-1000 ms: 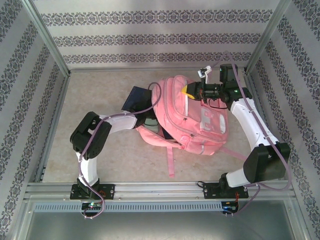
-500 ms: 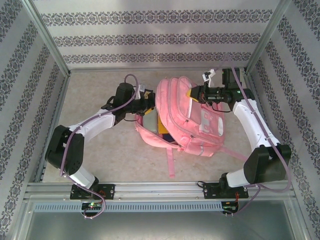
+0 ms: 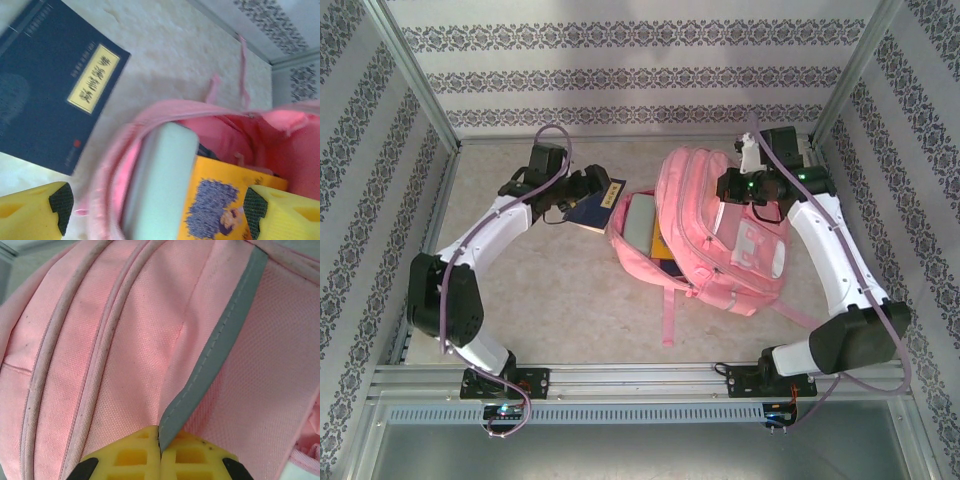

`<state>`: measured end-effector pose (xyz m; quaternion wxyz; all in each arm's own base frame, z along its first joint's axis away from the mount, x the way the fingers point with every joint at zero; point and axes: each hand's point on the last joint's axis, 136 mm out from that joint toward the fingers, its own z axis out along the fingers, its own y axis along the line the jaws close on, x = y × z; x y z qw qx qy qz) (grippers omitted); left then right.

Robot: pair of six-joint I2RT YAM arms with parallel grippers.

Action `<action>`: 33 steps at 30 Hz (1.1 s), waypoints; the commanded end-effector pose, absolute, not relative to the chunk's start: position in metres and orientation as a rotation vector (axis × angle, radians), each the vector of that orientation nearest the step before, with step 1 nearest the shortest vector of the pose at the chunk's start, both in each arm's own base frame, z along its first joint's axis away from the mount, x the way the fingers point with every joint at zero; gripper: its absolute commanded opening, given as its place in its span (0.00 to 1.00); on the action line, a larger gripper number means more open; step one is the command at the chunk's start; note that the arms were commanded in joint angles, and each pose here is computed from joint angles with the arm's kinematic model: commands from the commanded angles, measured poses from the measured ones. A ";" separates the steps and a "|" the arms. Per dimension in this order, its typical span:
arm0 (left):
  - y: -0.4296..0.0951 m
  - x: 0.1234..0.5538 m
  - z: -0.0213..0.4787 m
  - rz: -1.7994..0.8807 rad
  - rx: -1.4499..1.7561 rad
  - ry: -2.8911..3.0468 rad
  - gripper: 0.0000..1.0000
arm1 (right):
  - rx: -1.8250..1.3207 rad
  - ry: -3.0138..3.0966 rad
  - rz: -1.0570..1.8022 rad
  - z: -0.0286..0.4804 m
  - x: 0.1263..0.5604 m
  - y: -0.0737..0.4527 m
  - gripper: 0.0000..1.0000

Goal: Pack the student bag
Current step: Close the student bag at the middle-right of the table, then move the book to the center of the table.

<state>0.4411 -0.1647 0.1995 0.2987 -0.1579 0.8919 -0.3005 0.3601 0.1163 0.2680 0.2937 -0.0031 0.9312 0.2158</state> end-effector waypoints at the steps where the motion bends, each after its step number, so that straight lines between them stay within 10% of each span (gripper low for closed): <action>1: -0.137 0.458 0.178 -0.625 -0.457 2.438 0.89 | -0.071 2.498 0.371 0.271 0.370 0.109 0.09; 9: -0.118 0.492 0.141 -0.500 -0.467 2.529 0.88 | -0.226 2.424 0.002 0.300 0.391 0.125 0.45; 19: -0.109 0.528 0.090 -0.464 -0.412 2.638 0.85 | -0.137 2.515 0.933 0.231 0.424 0.325 0.33; 33: -0.134 0.539 0.064 -0.583 -0.316 2.679 0.68 | 0.086 2.590 0.864 0.131 0.467 0.369 0.09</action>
